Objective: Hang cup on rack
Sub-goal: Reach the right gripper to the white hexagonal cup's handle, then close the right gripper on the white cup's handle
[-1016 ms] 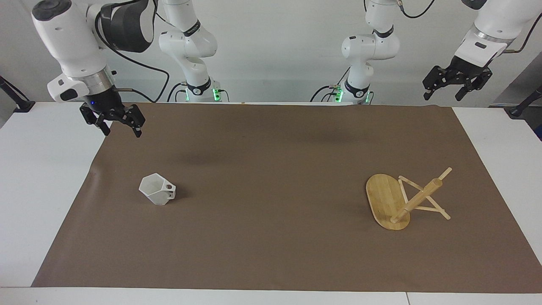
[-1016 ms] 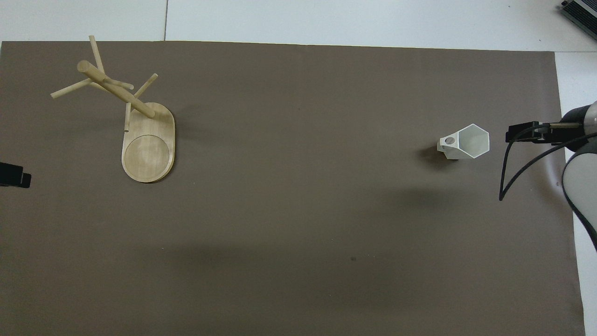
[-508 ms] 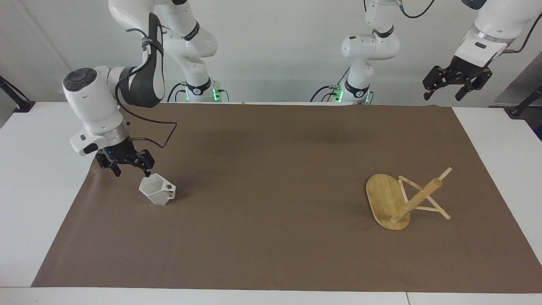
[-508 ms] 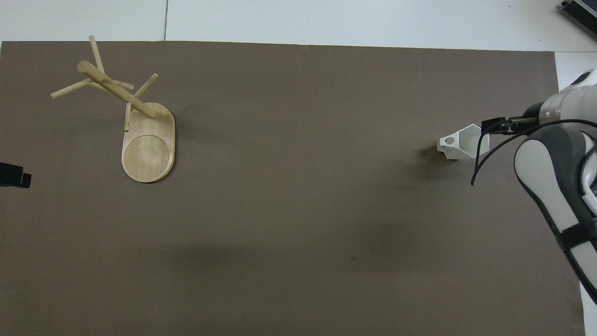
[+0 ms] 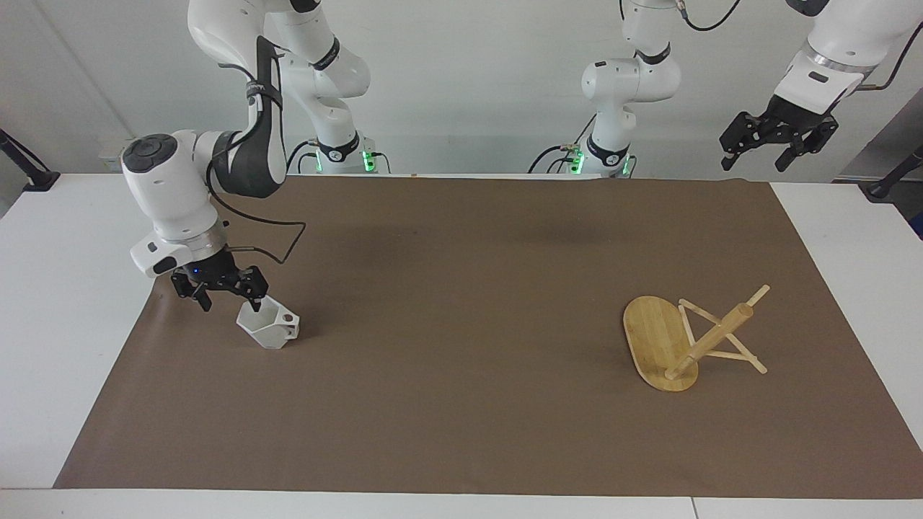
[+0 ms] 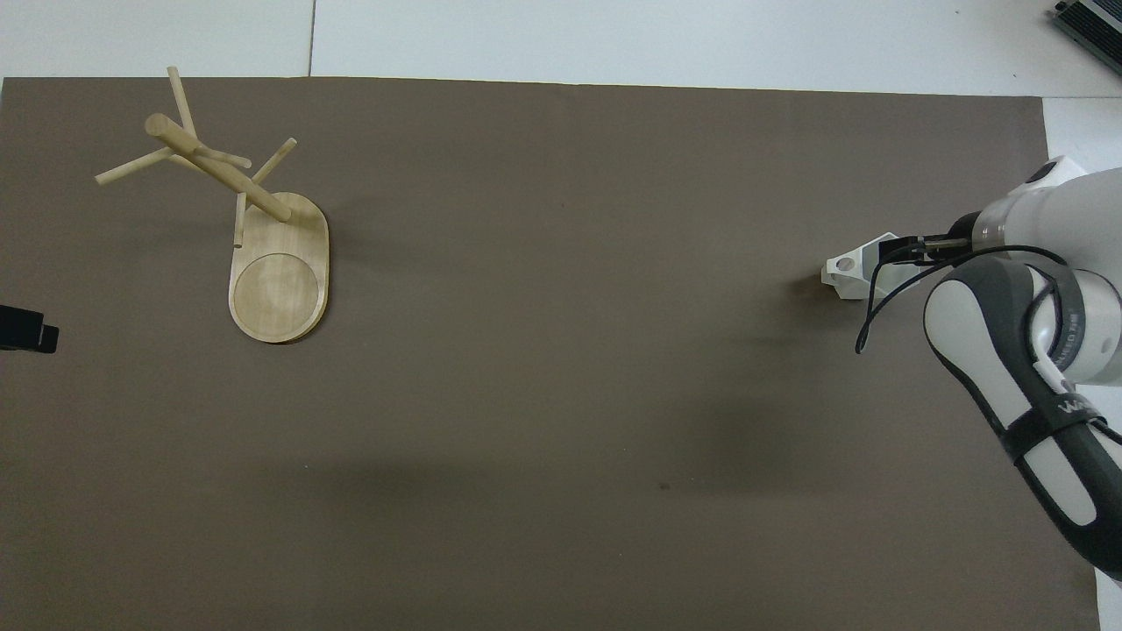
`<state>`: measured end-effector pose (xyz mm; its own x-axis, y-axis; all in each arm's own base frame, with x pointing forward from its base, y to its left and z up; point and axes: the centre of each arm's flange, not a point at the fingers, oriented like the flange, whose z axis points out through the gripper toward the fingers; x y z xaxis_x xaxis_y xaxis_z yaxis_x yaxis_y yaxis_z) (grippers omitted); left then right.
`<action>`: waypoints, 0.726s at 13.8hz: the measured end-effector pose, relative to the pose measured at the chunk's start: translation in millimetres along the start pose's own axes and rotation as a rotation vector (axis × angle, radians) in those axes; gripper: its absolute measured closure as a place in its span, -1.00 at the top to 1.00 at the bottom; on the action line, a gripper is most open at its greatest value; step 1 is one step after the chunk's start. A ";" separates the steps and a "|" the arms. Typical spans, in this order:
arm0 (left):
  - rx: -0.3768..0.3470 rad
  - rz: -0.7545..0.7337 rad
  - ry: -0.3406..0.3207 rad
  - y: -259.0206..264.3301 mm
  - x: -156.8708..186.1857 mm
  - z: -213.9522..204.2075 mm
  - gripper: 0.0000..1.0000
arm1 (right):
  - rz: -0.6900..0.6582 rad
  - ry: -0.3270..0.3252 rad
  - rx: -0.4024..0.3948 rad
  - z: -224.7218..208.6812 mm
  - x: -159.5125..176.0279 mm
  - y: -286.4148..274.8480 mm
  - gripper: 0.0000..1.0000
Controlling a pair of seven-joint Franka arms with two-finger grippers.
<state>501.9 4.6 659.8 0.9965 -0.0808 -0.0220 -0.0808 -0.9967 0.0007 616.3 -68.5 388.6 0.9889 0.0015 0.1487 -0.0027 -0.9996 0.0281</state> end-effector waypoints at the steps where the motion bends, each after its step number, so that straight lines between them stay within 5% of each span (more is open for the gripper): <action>1: 0.000 0.000 0.000 0.0 0.0 0.0 1.00 | -0.003 0.004 0.000 4.2 -2.2 -0.2 1.00; 8: 0.000 0.000 0.000 0.0 0.0 0.0 1.00 | -0.005 0.014 -0.004 30.6 -7.8 2.7 0.97; 10: 0.000 0.000 0.000 0.0 0.0 0.0 1.00 | -0.005 0.010 -0.005 34.6 -8.1 3.3 0.67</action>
<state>501.8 4.6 659.8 0.9965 -0.0808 -0.0223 -0.0808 -0.9967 0.0008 613.4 -72.8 353.3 0.9874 0.0064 0.1583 0.0012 -0.9994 0.0333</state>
